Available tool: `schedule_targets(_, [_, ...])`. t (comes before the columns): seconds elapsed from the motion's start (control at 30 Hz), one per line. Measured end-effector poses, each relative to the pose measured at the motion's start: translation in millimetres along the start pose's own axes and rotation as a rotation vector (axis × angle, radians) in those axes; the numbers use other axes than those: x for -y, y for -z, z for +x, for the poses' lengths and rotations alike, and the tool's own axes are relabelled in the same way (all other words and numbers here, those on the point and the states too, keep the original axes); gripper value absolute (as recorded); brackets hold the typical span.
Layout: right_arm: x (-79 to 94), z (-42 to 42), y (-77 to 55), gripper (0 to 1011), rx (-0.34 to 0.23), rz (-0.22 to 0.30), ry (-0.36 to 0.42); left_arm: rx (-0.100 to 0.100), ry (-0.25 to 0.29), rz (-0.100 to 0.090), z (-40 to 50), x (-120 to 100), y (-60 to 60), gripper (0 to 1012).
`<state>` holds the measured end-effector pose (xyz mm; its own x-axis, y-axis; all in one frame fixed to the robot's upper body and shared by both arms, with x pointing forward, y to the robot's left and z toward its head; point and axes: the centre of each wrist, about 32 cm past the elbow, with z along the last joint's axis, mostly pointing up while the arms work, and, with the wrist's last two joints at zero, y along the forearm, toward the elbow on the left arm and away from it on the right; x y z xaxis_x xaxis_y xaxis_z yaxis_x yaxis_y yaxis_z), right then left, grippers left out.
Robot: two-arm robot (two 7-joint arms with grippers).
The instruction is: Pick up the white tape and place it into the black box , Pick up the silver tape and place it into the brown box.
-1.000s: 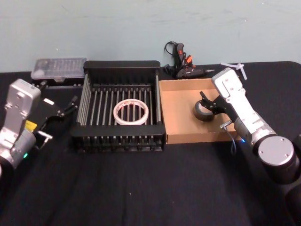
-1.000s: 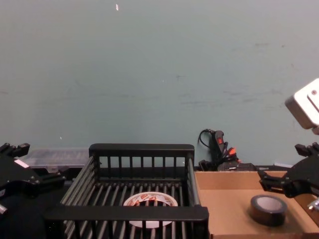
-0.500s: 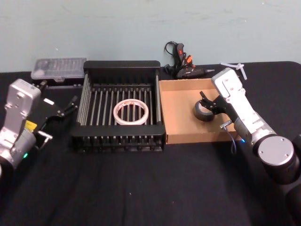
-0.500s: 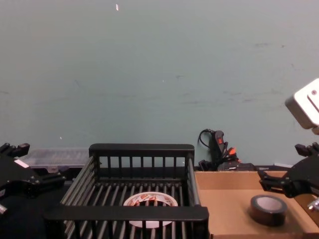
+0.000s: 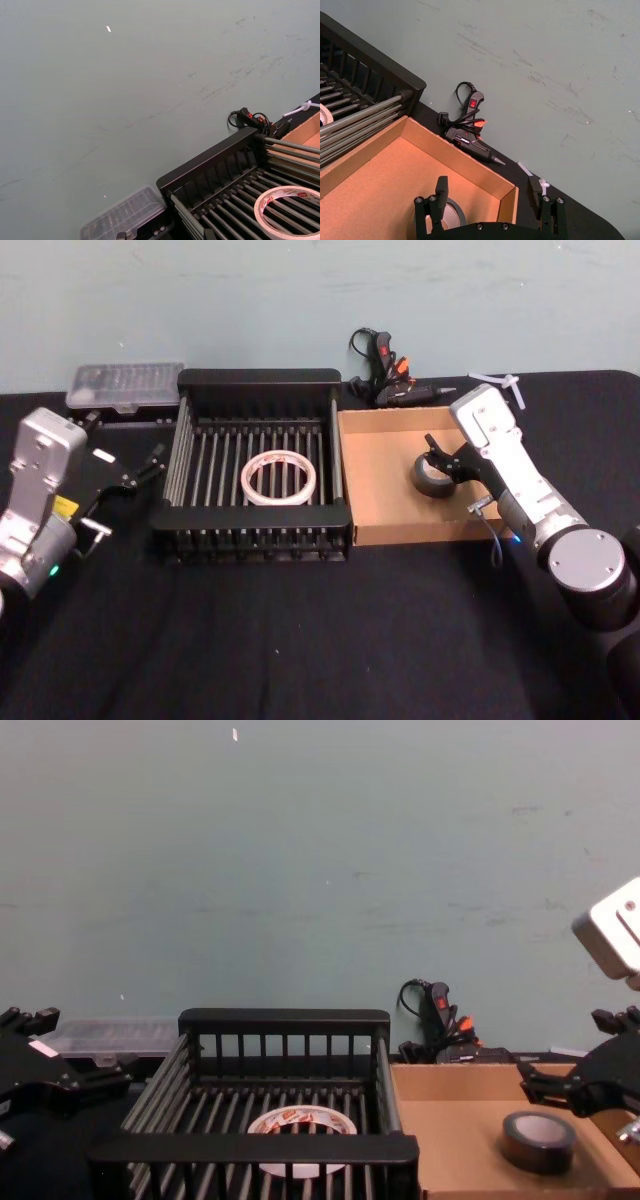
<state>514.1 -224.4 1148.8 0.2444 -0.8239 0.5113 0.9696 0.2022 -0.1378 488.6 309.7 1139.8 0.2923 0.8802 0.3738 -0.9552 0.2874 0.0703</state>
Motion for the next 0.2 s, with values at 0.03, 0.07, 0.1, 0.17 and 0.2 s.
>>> schedule_targets(0.03, [0.0, 0.0, 0.0, 1002, 0.0, 0.0, 0.0, 0.0, 0.0, 0.0, 0.0, 0.0, 0.0, 1001])
schedule_targets(0.07, [0.0, 0.0, 0.0, 1002, 0.0, 0.0, 0.0, 0.0, 0.0, 0.0, 0.0, 0.0, 0.0, 1001])
schedule_targets(0.1, [0.0, 0.0, 0.0, 1002, 0.0, 0.0, 0.0, 0.0, 0.0, 0.0, 0.0, 0.0, 0.0, 1001])
schedule_targets(0.17, [0.0, 0.0, 0.0, 1002, 0.0, 0.0, 0.0, 0.0, 0.0, 0.0, 0.0, 0.0, 0.0, 1001])
schedule_targets(0.2, [0.0, 0.0, 0.0, 1002, 0.0, 0.0, 0.0, 0.0, 0.0, 0.0, 0.0, 0.0, 0.0, 1001])
